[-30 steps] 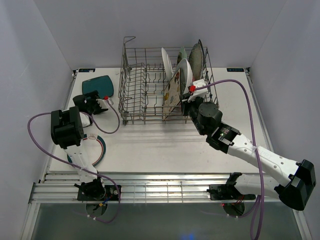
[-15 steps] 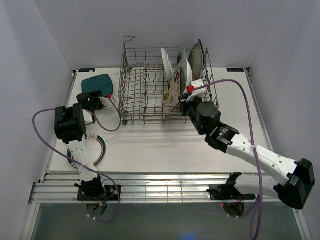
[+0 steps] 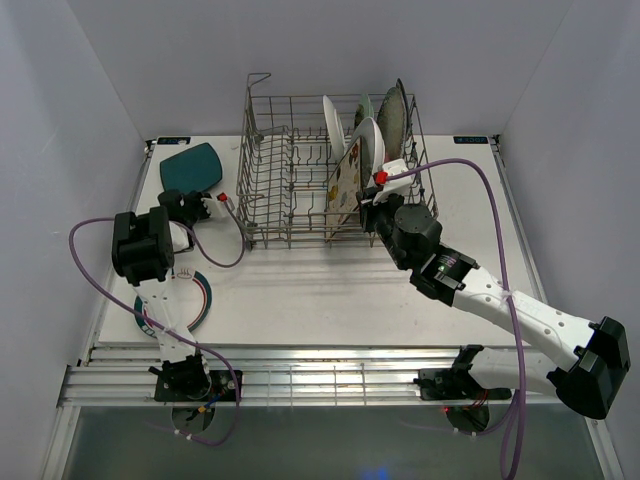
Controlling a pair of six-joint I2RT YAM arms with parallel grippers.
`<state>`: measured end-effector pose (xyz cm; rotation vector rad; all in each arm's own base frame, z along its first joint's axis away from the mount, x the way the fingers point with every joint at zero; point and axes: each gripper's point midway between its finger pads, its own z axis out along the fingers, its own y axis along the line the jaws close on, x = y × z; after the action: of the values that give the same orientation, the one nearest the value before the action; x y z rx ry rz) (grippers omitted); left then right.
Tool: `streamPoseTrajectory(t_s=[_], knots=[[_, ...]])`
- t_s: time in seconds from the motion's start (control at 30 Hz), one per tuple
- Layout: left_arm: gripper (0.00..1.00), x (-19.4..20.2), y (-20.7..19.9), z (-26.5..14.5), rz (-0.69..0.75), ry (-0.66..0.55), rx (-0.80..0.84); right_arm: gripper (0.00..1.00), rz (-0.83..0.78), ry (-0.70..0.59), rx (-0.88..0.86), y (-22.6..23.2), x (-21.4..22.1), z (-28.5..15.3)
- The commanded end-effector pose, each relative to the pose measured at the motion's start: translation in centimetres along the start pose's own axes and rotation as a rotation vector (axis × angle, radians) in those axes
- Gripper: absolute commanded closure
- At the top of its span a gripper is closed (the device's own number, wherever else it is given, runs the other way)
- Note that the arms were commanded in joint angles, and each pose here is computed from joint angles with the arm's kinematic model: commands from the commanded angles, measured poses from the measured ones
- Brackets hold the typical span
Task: Load the plates into the dish rack
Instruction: Pick up the plate at the center of the board.
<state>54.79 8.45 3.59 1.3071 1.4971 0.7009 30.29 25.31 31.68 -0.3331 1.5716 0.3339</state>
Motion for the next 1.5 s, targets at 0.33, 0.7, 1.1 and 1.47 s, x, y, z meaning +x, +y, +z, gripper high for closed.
streamPoseTrajectory(t_s=[0.33,0.7,1.1,1.47], knots=[[1.0,-3.4,4.3,-3.6,-0.109,-0.082,-0.079,0.78,0.043,-0.064,-0.009,0.0,-2.2,-0.3],[1.0,-3.7,8.6,-5.1,-0.164,-0.068,-0.174,0.78,0.051,-0.071,-0.01,-0.2,-2.4,-0.6],[1.0,-4.0,15.2,-8.4,-0.341,-0.099,-0.29,0.78,0.051,-0.068,-0.013,-0.1,-2.3,-0.6],[1.0,-6.9,20.7,-11.9,-0.48,-0.175,-0.346,0.78,0.052,-0.071,-0.011,-0.2,-2.5,-0.8]])
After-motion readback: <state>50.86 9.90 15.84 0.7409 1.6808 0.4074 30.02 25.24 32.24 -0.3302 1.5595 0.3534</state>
